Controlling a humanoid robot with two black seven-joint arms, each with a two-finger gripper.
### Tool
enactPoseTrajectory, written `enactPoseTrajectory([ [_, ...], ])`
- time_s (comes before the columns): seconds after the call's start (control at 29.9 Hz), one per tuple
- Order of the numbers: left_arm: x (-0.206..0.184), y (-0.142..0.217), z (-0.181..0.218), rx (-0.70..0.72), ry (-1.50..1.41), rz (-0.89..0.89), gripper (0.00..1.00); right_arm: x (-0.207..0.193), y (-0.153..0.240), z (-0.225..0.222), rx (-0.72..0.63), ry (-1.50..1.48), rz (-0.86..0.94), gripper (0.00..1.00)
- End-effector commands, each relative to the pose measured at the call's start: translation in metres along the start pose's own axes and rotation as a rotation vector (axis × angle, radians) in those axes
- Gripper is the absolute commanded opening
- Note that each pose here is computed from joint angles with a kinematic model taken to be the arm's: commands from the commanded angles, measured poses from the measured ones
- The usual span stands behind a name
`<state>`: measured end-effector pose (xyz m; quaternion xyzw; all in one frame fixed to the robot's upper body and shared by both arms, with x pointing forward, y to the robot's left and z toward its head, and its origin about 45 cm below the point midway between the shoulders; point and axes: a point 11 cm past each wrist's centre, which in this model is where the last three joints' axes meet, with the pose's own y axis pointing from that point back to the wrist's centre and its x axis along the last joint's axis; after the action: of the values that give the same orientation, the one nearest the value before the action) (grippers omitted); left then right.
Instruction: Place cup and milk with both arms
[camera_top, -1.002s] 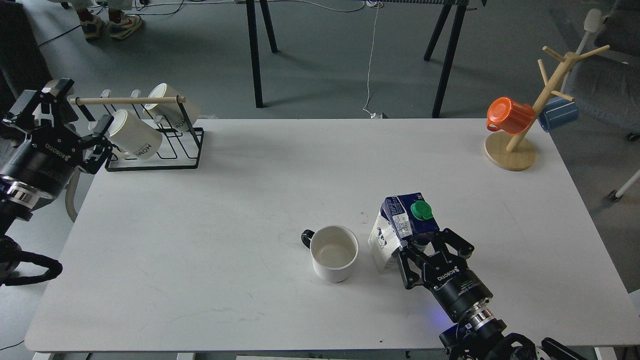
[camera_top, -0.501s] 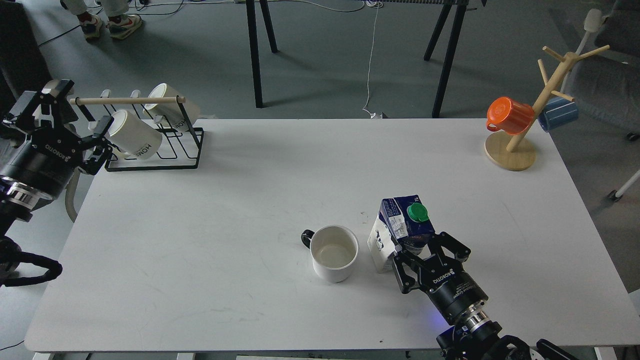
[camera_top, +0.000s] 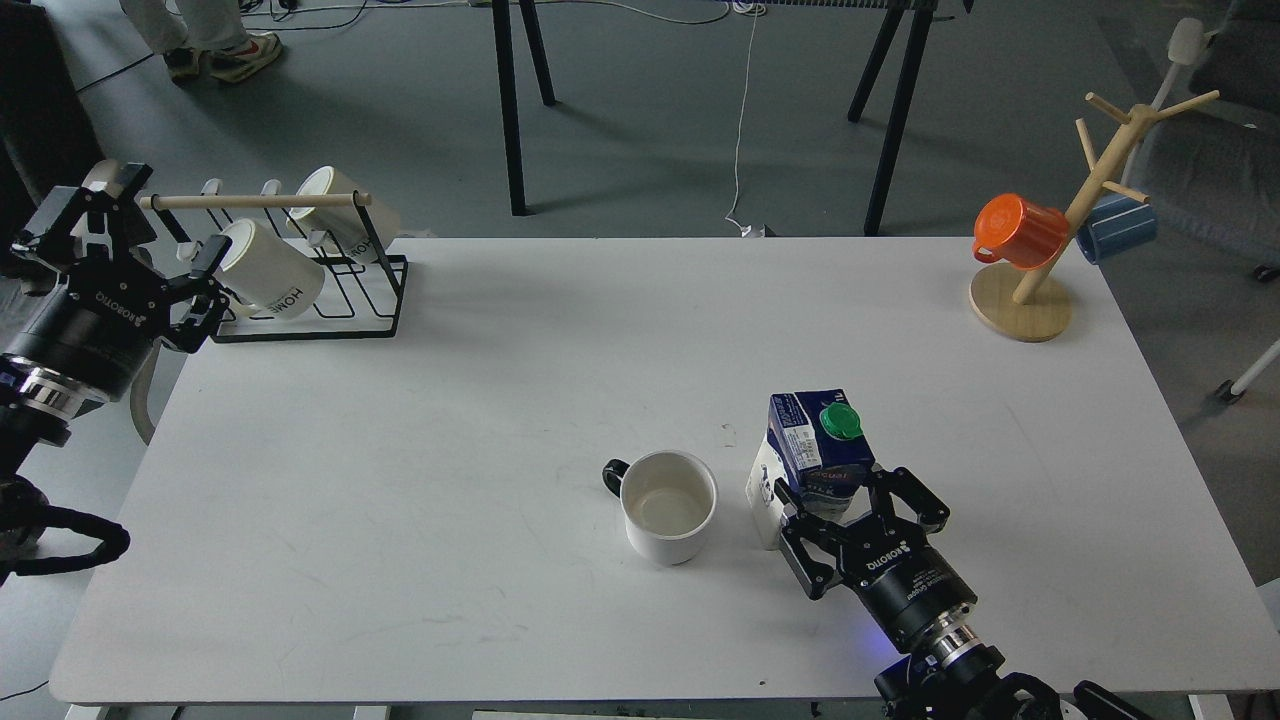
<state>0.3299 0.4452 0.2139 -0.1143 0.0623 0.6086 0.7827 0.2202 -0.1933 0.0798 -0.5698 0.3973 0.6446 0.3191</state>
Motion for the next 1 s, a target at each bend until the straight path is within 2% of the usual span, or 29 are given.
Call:
enactPoseTrajectory([
  [0.0,0.000,0.000,0.000,0.001,-0.002,0.000,0.92,0.001,0.001,0.000,0.000,0.001,0.003,0.98],
  [0.53,-0.003,-0.001,-0.003,0.004,-0.003,-0.008,0.92,0.009,0.017,0.009,-0.010,-0.024,0.031,0.98],
  [0.8,-0.001,0.000,-0.006,0.009,0.001,0.001,0.92,0.005,0.039,0.001,0.003,-0.023,0.042,0.98],
  [0.97,0.001,0.001,-0.008,0.012,0.002,0.009,0.92,-0.008,0.068,-0.013,-0.011,0.017,0.060,0.98],
])
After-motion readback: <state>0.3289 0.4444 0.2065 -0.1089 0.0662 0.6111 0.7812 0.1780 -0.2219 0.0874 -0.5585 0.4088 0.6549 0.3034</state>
